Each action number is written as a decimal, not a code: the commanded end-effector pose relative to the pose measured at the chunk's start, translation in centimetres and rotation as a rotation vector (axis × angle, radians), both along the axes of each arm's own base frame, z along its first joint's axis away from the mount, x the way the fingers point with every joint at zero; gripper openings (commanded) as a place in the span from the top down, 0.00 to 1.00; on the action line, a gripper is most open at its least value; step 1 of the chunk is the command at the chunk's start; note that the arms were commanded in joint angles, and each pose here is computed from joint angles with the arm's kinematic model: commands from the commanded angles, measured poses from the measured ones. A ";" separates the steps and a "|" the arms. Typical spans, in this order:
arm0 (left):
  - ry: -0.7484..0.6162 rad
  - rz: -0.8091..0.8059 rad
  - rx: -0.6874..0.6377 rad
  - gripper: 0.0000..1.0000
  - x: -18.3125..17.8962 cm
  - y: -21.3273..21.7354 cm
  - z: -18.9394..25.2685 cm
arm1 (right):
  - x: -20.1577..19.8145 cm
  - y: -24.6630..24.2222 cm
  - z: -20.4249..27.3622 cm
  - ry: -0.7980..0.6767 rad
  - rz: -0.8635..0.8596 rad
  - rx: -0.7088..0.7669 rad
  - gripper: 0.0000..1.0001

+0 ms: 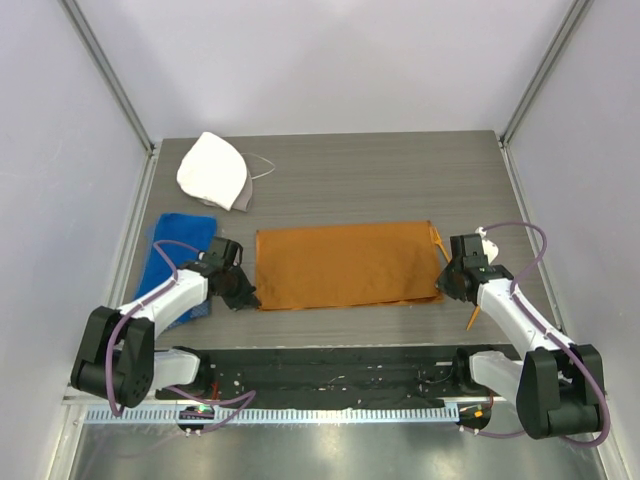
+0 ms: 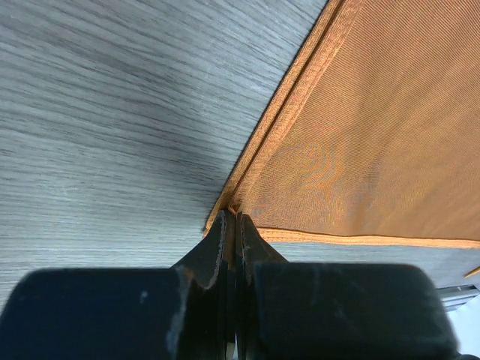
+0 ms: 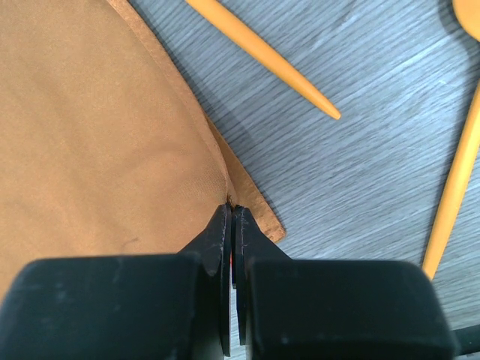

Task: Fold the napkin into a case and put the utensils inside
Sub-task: Fold and flatten the napkin at the center of the board, then pick up the rectangle-folded napkin from the center of the board, then fold the rectangle-folded napkin at the center of the board.

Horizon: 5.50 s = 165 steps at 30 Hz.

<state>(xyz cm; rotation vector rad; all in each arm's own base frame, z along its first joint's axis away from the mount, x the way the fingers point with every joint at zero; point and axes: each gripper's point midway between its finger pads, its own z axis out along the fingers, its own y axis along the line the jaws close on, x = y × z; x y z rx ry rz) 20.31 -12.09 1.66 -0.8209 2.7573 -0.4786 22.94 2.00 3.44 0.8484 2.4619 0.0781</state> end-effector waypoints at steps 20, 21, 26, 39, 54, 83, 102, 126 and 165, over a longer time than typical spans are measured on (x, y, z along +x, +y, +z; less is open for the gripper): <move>-0.048 0.057 0.088 1.00 0.5 1.7 0.2 | -0.7 -0.2 0.2 -0.053 -0.081 0.029 0.91; -0.049 0.056 0.086 1.00 0.4 1.7 0.2 | -0.8 -0.2 0.1 -0.050 -0.081 0.029 0.87; -0.087 0.060 0.075 0.97 0.7 1.7 1.0 | -1.1 -0.4 1.2 -0.085 -0.109 0.036 0.74; -0.241 0.068 -0.012 0.65 2.8 0.5 6.1 | 0.6 1.7 2.7 -0.132 0.017 0.107 0.51; -0.139 0.081 0.131 0.81 1.8 2.6 0.9 | -1.2 0.7 0.4 -0.134 -0.090 0.103 0.68; -0.277 -0.004 -0.007 0.81 10.0 -1.9 3.9 | 6.9 2.5 1.5 -0.092 0.315 -0.017 0.27; -0.323 0.025 -0.038 0.79 9.8 -2.0 5.7 | 6.5 2.4 -2.3 0.058 0.347 -0.121 0.35; -0.336 0.008 -0.122 0.78 9.6 -3.3 7.1 | 8.0 3.7 -1.9 0.044 0.425 -0.099 0.98; -0.268 0.001 -0.029 0.80 11.2 -3.4 4.0 | 10.3 20.4 14.0 -0.379 0.717 -0.032 0.99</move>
